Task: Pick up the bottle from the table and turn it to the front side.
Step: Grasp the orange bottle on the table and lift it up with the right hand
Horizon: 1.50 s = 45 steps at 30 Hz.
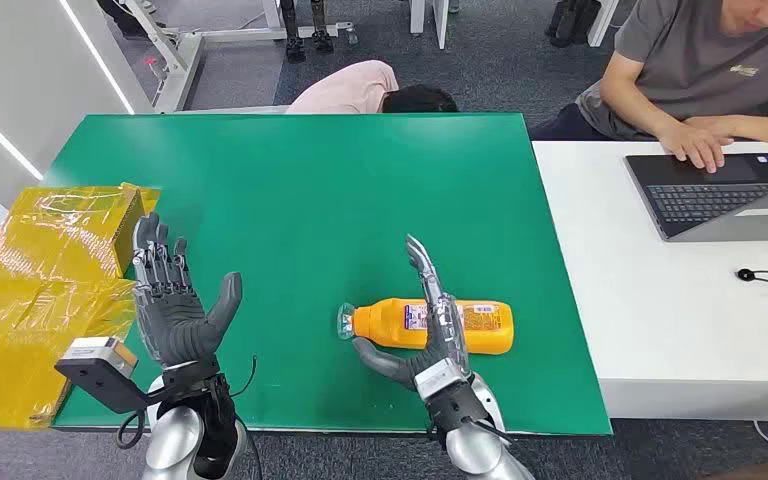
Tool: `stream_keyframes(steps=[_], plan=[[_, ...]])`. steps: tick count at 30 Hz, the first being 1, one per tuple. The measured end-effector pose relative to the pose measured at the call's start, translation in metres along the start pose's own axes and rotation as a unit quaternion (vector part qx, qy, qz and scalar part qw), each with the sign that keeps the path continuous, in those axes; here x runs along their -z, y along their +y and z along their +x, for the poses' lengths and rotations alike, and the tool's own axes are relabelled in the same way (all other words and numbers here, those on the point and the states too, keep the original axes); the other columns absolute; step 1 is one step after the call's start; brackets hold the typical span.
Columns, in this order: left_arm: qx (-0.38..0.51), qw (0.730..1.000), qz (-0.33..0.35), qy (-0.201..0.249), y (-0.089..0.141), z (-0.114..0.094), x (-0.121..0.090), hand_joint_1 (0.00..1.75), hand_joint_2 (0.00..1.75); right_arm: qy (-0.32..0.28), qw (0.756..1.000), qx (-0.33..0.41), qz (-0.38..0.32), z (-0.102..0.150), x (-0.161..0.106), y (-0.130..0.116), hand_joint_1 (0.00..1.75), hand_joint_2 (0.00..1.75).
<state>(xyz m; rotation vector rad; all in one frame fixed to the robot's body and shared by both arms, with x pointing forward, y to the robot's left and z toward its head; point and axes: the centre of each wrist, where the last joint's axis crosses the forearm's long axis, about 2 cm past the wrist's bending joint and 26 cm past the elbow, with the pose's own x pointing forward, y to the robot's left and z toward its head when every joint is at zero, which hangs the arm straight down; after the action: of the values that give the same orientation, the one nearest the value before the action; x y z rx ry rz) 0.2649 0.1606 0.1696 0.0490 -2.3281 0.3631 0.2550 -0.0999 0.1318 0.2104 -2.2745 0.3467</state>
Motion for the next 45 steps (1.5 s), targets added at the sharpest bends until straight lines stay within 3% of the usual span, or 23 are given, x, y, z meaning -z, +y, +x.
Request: stream_keyframes(steps=[7, 14, 20, 26, 35, 45], plan=[[0.000, 1.000, -0.002, -0.001, 0.000, 0.000, 0.000, 0.00, 1.75, -0.002, 1.000, -0.015, 0.008, 0.000, 0.001, 0.000, 0.00, 1.75], [-0.004, 1.000, -0.010, -0.002, 0.000, 0.000, 0.001, 0.00, 1.75, 0.013, 0.986, -0.145, 0.081, 0.001, 0.015, -0.014, 0.00, 1.75], [-0.012, 1.000, -0.023, -0.004, 0.000, 0.000, 0.002, 0.00, 1.75, 0.048, 0.926, -0.304, 0.218, -0.007, 0.034, -0.041, 0.00, 1.75], [-0.021, 0.999, -0.034, -0.006, -0.001, 0.000, 0.004, 0.00, 1.75, 0.086, 0.865, -0.386, 0.308, -0.027, 0.051, -0.077, 0.00, 1.75], [-0.048, 0.998, -0.038, -0.014, -0.005, -0.001, 0.016, 0.00, 1.75, 0.163, 0.803, -0.397, 0.412, -0.053, 0.065, -0.114, 0.00, 1.75], [-0.072, 0.997, -0.035, -0.011, -0.012, -0.007, 0.028, 0.00, 1.75, 0.244, 0.708, -0.415, 0.518, -0.067, 0.092, -0.158, 0.00, 1.75]])
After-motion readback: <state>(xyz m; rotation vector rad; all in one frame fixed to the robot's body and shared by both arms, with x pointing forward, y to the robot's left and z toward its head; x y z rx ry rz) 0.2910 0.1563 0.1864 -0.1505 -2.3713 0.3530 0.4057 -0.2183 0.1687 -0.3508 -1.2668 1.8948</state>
